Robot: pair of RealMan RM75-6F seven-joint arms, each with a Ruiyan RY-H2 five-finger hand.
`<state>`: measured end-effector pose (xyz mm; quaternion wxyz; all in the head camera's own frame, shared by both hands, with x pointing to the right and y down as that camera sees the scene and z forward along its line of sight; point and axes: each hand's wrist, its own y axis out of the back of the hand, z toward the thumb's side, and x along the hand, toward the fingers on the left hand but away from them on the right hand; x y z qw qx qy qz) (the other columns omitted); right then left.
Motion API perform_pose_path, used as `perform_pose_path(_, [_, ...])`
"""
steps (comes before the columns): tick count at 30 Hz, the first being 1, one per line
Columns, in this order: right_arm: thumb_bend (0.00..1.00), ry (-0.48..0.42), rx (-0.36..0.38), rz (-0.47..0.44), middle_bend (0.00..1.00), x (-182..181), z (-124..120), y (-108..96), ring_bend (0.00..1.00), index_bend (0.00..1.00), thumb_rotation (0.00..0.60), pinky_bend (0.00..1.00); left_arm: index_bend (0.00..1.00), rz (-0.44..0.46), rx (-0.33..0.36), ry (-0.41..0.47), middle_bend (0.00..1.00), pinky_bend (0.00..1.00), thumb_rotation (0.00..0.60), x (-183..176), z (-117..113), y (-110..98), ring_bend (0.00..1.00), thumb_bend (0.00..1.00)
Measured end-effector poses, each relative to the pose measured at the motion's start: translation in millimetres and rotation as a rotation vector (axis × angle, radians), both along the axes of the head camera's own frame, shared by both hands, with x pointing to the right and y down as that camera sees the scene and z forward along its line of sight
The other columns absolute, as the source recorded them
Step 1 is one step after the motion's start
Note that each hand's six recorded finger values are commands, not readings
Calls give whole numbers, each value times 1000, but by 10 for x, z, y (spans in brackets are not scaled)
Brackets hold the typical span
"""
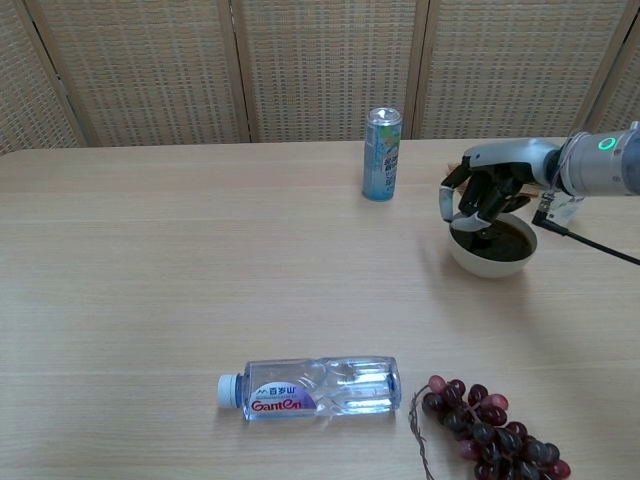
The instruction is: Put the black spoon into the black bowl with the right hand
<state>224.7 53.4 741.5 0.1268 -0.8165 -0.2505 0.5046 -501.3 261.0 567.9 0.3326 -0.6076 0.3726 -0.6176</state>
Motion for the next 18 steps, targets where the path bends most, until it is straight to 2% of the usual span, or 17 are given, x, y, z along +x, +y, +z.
perform_pose_path(9, [823,4,-19,-18,937,62,-20,125,963,782,600,1000,0,7,5,2,0,0,600,5,-2,-17,0,35])
perform_pose_path(18, [823,45,-9,9,936,242,14,45,963,782,600,1000,0,10,6,4,0,0,600,32,8,-31,0,35])
